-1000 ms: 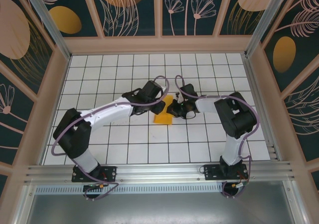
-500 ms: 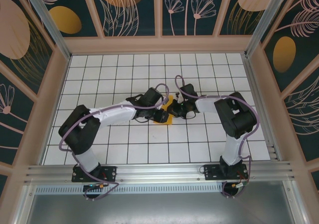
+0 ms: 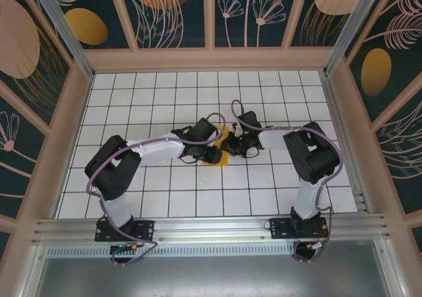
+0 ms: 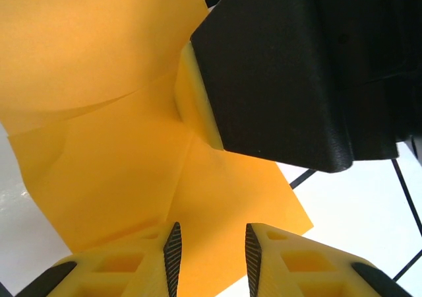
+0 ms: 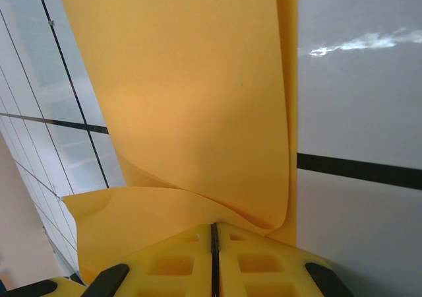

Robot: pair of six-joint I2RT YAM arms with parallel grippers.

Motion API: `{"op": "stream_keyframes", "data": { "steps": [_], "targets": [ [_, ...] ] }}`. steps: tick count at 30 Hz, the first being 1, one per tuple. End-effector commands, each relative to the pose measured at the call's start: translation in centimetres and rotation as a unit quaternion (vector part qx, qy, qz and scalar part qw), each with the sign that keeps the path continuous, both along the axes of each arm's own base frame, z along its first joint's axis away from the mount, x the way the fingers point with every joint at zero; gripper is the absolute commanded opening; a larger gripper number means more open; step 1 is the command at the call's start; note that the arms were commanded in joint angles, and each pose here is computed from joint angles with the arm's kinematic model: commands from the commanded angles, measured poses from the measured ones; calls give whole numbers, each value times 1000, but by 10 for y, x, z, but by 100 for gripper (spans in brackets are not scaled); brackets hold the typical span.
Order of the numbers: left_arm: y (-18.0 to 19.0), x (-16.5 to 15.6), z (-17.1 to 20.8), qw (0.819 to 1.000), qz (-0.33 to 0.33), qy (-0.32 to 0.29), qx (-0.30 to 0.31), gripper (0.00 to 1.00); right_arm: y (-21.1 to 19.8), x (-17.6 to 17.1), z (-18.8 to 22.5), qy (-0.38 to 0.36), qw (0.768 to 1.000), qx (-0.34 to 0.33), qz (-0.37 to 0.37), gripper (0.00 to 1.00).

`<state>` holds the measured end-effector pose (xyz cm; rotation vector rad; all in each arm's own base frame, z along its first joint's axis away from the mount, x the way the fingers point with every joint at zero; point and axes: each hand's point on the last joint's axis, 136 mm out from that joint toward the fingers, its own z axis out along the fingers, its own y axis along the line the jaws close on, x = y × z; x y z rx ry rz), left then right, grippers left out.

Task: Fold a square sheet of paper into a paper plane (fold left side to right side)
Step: Fold the triangle a second time at the center of the table.

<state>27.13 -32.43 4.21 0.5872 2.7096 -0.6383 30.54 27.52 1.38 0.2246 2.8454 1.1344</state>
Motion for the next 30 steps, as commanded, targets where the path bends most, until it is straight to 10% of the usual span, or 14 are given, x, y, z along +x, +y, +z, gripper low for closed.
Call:
{"op": "stream_keyframes", "data": {
  "steps": [1,30],
  "targets": [
    [8,-5,-17,1000,10,19,15,34,-30,-23,-45,43,994,-95,-13,11],
    [25,-12,-33,998,22,25,50,33,-33,-25,-47,42,994,-99,-13,10]
  ]
}}
